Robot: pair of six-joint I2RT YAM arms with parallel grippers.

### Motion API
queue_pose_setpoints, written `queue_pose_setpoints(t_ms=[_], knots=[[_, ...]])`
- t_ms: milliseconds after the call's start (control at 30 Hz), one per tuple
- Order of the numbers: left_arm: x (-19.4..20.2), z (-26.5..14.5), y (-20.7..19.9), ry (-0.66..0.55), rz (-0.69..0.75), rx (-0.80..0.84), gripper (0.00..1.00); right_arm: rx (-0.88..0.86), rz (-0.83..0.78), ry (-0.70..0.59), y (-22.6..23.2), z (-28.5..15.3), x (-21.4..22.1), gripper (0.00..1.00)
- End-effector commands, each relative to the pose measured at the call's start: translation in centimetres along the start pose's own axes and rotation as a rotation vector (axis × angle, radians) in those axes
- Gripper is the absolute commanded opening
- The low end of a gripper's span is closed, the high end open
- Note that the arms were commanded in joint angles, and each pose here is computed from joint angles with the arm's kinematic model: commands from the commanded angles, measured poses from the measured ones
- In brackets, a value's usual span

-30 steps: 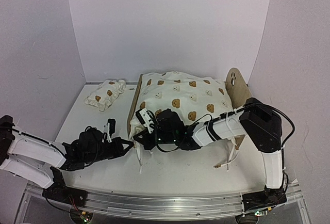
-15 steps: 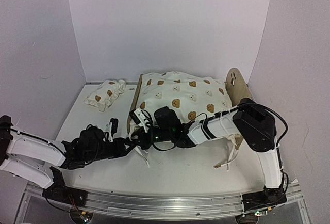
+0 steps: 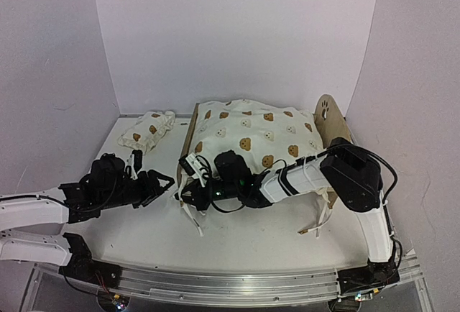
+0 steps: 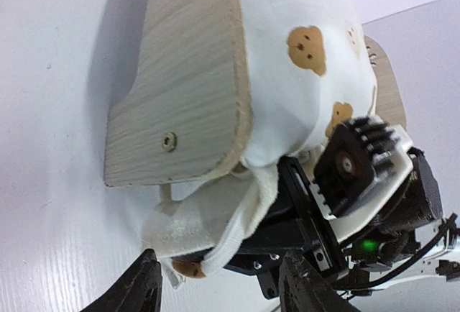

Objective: Set up the pet bed

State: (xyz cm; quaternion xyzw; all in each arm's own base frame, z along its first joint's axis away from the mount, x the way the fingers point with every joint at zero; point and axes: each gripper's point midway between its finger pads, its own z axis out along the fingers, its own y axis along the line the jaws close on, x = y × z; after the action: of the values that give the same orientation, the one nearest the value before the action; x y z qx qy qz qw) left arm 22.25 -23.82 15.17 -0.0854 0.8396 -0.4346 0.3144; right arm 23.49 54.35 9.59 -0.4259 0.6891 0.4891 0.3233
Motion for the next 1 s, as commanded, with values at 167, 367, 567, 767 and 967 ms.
queue_pose_setpoints(t_ms=[167, 367, 567, 767, 967], knots=[[0.3, 2.0, 2.0, 0.073, -0.360, -0.047, 0.40, -0.039, -0.051, -0.056, 0.9, -0.3, -2.0, 0.00], [0.1, 2.8, -0.2, 0.117, -0.163, 0.026, 0.54, -0.051, -0.049, -0.054, 1.2, -0.4, -2.0, 0.00], [0.7, 3.0, 0.7, 0.130, -0.085, 0.008, 0.44, -0.053, -0.053, -0.058, 1.4, -0.7, -2.3, 0.00], [1.8, 2.7, 2.8, 0.150, -0.112, -0.061, 0.43, -0.053, -0.059, -0.065, 1.5, -0.7, -2.6, 0.00], [1.4, 1.3, 2.2, 0.114, -0.071, -0.018, 0.49, -0.053, -0.063, -0.061, 1.4, -0.6, -2.5, 0.00]])
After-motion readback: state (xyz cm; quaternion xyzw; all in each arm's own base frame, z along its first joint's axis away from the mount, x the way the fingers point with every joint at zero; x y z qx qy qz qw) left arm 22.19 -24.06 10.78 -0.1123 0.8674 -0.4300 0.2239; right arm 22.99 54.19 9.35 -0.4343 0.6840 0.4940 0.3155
